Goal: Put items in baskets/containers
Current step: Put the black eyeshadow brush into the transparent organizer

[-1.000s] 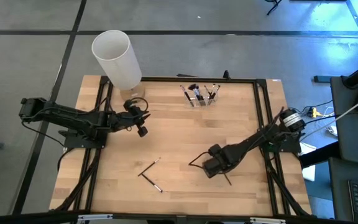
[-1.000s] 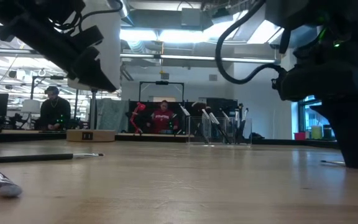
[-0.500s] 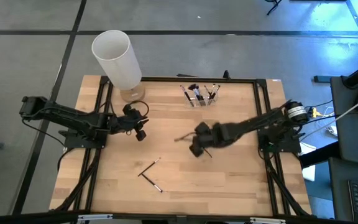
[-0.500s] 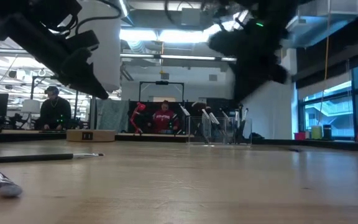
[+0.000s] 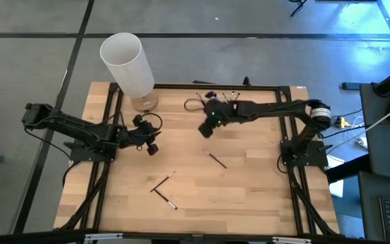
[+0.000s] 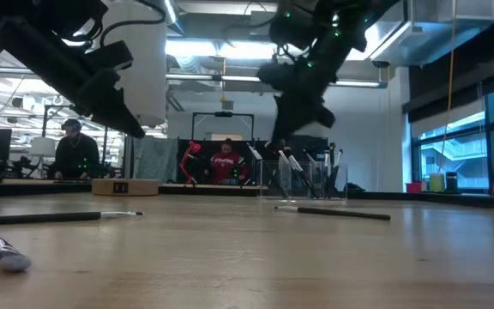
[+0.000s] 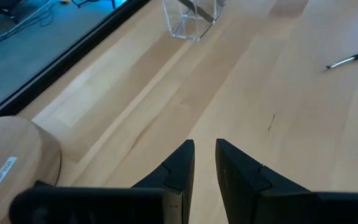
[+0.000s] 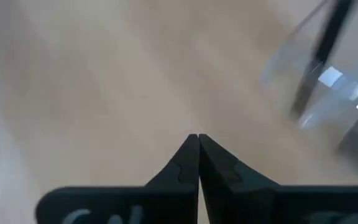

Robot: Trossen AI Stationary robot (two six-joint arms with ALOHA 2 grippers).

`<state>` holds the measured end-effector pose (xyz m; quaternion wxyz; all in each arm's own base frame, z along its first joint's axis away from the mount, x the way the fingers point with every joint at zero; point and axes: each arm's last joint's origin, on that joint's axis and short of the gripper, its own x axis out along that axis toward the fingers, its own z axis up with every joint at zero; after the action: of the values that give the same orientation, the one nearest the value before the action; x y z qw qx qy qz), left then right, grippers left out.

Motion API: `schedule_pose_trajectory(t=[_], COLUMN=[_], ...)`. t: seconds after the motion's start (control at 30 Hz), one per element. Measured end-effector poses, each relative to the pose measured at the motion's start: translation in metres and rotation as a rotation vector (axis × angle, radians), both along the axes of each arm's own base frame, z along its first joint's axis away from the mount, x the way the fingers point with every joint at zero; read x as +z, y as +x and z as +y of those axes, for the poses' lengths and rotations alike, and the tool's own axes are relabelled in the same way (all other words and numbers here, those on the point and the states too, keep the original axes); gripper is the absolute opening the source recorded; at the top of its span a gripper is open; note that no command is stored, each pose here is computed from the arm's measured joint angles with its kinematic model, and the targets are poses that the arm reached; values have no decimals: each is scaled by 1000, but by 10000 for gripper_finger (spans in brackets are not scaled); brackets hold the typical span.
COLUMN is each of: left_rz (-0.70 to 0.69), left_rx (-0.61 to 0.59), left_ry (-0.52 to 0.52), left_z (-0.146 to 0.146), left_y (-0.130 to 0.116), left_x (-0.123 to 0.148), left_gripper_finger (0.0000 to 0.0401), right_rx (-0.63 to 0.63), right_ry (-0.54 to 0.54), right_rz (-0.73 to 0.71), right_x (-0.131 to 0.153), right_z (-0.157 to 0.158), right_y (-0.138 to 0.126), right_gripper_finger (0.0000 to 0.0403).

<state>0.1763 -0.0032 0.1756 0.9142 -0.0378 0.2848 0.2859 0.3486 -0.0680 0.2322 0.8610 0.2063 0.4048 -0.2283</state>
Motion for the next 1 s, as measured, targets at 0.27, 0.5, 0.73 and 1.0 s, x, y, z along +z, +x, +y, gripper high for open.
schedule_pose_trajectory(t=[0.27,0.5,0.73,1.0], left_rz=[-2,-24,-34,1], left_rx=[22,60,56,40], left_ry=[-8,6,10,17], left_z=[0,1,1,1], left_y=[-1,-1,0,-1], left_x=[-1,1,1,0], left_gripper_finger=[61,61,61,61], right_rx=[110,136,173,231], right_ry=[86,156,144,80], right_rz=[120,194,355,347], right_x=[-32,-61,-83,-61], right_z=[66,92,95,101], right_y=[13,28,48,66], right_gripper_finger=[44,99,112,112])
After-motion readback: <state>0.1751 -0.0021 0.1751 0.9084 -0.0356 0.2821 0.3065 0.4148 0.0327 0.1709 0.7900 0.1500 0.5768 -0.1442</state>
